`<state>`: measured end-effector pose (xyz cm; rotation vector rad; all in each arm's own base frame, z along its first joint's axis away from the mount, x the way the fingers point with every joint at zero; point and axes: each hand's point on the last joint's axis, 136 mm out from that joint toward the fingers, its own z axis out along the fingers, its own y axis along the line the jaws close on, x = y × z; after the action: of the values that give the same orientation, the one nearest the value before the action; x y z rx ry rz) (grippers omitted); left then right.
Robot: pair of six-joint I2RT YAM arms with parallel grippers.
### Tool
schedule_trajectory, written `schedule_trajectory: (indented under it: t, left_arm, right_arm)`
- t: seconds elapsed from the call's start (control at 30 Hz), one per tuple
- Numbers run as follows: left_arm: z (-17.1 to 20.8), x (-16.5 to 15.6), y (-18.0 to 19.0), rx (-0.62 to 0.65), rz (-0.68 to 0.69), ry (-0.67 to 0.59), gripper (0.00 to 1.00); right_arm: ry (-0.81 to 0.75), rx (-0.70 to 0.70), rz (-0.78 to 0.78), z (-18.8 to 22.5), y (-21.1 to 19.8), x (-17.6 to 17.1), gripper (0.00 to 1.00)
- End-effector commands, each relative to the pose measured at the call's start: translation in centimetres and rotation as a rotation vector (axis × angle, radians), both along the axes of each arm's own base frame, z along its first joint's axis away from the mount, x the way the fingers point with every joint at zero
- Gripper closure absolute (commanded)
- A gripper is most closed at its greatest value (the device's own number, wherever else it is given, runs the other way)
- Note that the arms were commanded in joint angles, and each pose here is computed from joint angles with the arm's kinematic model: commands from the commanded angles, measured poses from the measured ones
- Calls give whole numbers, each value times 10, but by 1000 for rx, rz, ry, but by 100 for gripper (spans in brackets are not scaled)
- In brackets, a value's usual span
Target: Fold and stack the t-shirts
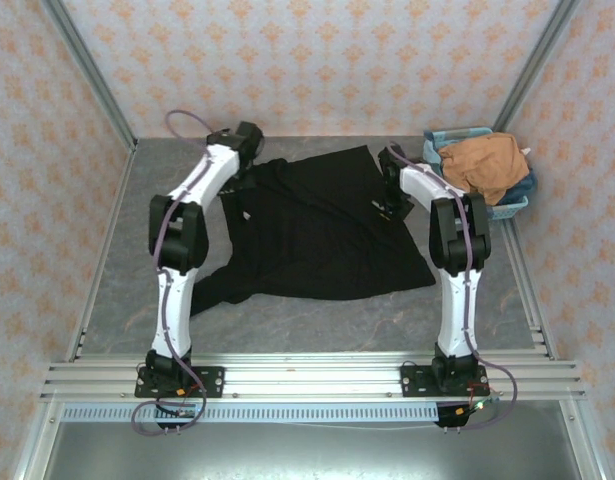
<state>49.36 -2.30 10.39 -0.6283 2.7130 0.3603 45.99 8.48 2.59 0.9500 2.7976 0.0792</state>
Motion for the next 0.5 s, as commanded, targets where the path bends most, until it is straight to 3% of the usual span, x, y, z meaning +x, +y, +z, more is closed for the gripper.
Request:
schedule_trajectory:
  t: [0.0, 0.33, 0.47]
  left_arm:
    - [23, 1, 37, -12, 76, -68, 100]
    - [37, -2, 156, 18, 326, -121, 100]
    - [48, -3, 181, 51, 418, -159, 98]
  right_arm:
    - [83, -112, -48, -13, -27, -7, 100]
    - [43, -107, -51, 0, -25, 34, 100]
    - [-6, -68, -13, 13, -12, 51, 100]
